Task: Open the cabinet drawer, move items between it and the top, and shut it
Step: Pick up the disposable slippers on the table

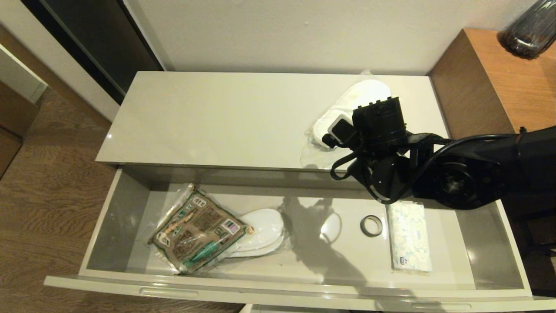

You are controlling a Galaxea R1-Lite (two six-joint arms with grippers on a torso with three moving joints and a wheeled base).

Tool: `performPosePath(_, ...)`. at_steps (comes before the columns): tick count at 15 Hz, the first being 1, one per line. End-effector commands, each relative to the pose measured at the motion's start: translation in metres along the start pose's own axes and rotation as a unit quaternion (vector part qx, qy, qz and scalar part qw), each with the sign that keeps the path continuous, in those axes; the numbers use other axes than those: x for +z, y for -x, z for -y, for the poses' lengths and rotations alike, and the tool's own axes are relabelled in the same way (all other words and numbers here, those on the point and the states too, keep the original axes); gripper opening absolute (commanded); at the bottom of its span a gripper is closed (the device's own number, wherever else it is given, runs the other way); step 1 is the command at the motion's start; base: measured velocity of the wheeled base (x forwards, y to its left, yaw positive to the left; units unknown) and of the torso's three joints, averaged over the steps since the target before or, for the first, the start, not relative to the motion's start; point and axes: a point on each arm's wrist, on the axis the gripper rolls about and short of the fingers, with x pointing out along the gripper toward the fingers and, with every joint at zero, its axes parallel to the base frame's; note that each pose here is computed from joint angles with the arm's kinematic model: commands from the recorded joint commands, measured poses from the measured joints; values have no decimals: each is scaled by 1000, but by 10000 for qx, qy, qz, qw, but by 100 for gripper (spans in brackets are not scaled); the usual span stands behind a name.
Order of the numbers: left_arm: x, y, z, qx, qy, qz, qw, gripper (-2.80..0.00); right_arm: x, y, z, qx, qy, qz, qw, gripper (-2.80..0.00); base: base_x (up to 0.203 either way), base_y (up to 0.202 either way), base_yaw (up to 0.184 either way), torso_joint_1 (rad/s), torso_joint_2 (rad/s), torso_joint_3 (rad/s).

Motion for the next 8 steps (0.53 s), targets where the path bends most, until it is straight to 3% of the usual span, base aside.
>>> performPosePath(1, 0, 0, 0, 7, 2, -7, 10000, -280, 8, -13, -17, 24, 148, -52, 9999, 0, 0, 0, 0, 0, 0, 0)
performPosePath(8, 0, 0, 0, 1, 2, -7, 10000, -280, 38, -55, -56, -236, 245, -170, 9993, 0, 0, 0, 0, 0, 0, 0)
